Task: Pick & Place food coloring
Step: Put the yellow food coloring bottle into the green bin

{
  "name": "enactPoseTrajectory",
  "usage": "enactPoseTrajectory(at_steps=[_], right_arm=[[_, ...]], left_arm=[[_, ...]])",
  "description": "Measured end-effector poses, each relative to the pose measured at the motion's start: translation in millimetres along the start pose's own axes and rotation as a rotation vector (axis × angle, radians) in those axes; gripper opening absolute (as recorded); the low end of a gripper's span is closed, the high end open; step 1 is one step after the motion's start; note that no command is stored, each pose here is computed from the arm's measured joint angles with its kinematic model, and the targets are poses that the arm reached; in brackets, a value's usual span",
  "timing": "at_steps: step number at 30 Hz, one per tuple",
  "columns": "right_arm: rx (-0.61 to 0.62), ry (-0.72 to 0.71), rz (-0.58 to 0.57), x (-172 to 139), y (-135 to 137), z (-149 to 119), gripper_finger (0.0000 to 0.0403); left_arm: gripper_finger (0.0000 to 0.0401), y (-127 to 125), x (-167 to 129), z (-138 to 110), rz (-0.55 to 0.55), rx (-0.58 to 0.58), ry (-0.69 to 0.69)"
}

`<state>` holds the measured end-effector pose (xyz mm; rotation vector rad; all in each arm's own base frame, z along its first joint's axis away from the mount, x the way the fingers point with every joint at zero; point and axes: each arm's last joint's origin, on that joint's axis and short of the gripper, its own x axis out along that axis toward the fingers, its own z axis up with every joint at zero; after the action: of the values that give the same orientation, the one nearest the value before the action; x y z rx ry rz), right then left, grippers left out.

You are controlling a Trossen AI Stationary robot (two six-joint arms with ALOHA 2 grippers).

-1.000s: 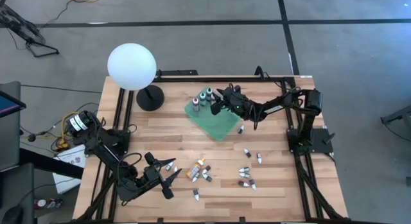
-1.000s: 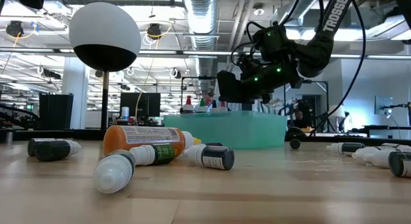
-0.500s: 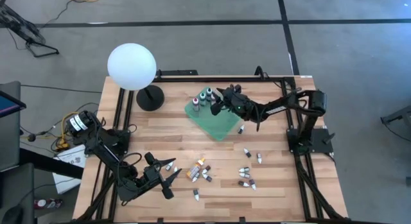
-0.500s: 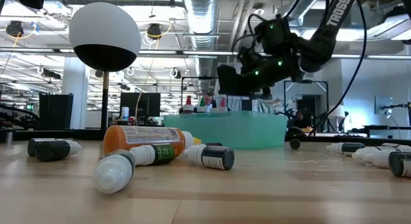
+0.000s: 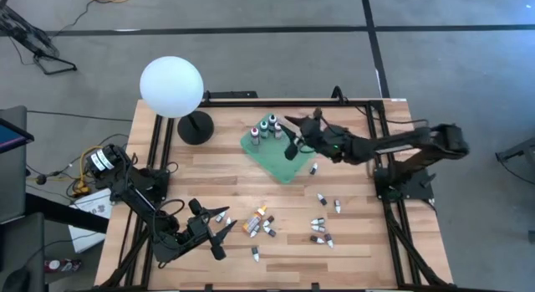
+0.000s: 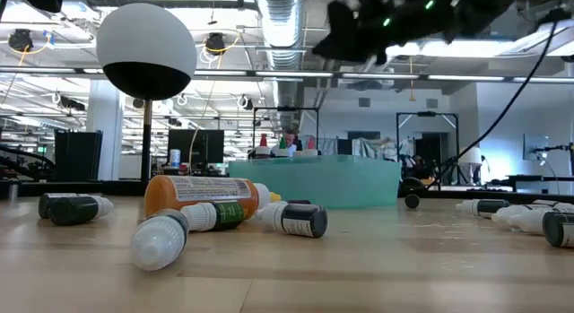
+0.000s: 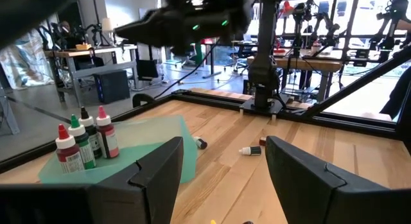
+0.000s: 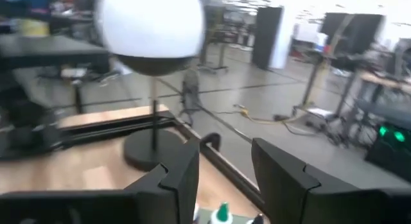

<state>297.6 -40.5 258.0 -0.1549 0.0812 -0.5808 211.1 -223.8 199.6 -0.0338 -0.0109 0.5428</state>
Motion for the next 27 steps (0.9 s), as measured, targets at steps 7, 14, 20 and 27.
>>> enactPoseTrajectory(at_steps=[7, 14, 20, 27], right_arm=[[-0.101, 0.061, 0.153, -54, 8, 28, 0.0132], [-0.143, 0.133, 0.295, -106, 5, 39, 0.0131], [-0.103, 0.173, 0.376, -137, -3, 43, 0.0131], [-0.079, 0.206, 0.482, -161, 1, 42, 0.0131]], left_arm=[[0.0216, 0, 0, 0, -0.002, 0.0, 0.0], [0.0216, -2, 2, 1, -0.063, -0.031, 0.001], [0.0216, -1, 25, 0, -0.194, -0.188, 0.02], [0.0208, 5, 63, 0, -0.354, -0.318, 0.065]])
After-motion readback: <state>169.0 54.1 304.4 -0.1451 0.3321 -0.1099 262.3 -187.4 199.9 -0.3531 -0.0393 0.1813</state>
